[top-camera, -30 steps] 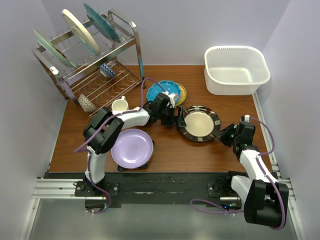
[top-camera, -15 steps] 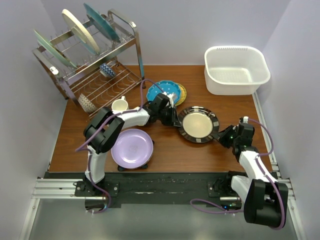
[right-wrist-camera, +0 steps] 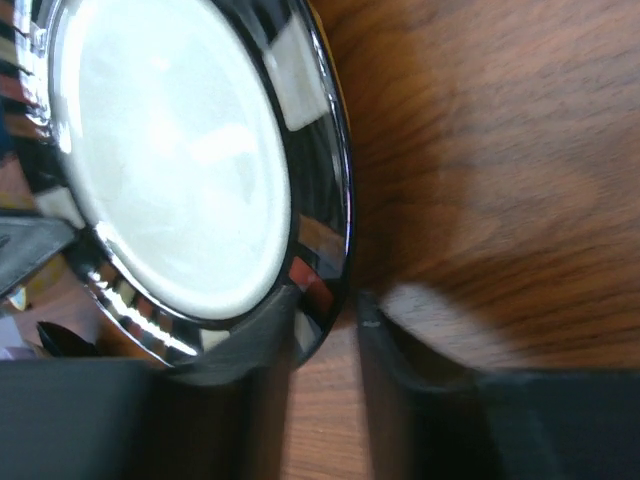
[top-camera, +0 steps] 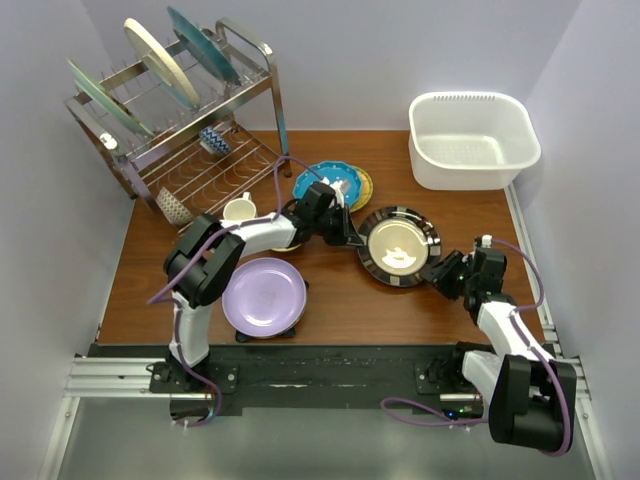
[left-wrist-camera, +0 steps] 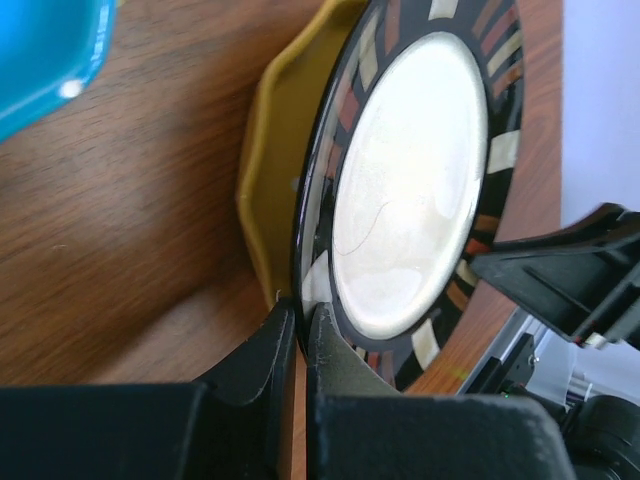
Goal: Place the plates into the plastic bin on the countertop
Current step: Pick up the plate at the center of the board.
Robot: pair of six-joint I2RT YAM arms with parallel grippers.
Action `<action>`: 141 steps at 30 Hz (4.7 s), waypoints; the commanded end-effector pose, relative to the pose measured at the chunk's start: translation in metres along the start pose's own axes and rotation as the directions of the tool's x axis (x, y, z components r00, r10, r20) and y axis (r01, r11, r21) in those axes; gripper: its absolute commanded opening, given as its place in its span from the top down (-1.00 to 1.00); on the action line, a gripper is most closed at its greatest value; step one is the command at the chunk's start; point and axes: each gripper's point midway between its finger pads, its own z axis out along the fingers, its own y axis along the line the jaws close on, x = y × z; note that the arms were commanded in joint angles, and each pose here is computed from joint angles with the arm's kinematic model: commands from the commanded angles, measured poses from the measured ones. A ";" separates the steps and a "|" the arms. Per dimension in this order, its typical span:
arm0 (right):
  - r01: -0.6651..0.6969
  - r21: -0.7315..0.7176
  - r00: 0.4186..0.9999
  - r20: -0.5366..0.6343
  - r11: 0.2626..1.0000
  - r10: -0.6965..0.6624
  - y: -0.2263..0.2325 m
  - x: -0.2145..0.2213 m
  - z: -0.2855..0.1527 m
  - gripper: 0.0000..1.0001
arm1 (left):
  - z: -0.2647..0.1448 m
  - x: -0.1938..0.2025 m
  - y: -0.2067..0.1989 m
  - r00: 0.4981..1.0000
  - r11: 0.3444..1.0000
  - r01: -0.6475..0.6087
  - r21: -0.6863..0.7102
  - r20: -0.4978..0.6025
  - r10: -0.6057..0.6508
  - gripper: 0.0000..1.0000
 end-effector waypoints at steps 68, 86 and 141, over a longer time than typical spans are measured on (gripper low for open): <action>0.004 -0.531 0.998 0.057 0.847 0.031 0.093 -0.034 -0.016 0.14 | -0.108 0.007 -0.082 0.996 0.723 0.022 0.690 0.050 -0.078 1.00; 0.087 -0.603 0.987 -0.056 0.793 -0.151 0.102 -0.002 -0.037 0.33 | -0.094 -0.004 -0.050 0.994 0.835 0.009 0.550 0.083 -0.065 1.00; 0.122 -0.531 0.980 -0.067 0.839 -0.185 0.102 -0.006 -0.049 1.00 | -0.143 -0.123 -0.020 0.843 0.950 -0.253 -0.182 0.440 0.309 -1.00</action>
